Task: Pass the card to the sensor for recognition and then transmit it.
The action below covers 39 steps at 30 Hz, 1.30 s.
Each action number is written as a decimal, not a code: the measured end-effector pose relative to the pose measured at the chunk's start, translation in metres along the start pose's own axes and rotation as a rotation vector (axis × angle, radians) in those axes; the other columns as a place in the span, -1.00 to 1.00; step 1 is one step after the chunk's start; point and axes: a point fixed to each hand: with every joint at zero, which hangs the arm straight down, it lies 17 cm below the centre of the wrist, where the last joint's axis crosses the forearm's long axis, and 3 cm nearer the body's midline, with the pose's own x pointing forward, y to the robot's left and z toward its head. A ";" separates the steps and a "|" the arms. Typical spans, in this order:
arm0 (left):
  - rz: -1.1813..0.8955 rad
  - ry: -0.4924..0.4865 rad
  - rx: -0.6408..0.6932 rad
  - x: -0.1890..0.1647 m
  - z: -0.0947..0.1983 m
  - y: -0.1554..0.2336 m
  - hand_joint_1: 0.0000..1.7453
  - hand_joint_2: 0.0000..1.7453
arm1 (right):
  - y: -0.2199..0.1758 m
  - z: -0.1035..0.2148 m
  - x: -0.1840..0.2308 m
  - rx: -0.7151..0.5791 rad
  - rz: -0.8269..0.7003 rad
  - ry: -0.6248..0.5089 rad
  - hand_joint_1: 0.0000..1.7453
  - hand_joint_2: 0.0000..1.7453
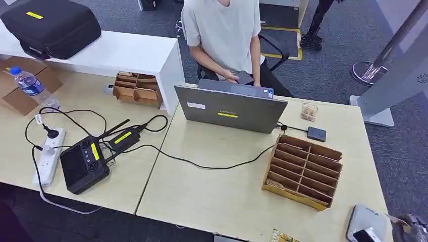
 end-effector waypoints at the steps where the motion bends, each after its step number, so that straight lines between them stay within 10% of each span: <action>1: 0.001 0.003 -0.002 -0.001 0.000 0.000 -1.00 1.00 | 0.002 0.000 -0.006 0.004 -0.001 0.015 1.00 1.00; 39: -0.021 0.050 -0.023 -0.009 0.001 -0.004 -1.00 1.00 | 0.067 0.025 -0.042 0.122 -0.037 0.127 1.00 1.00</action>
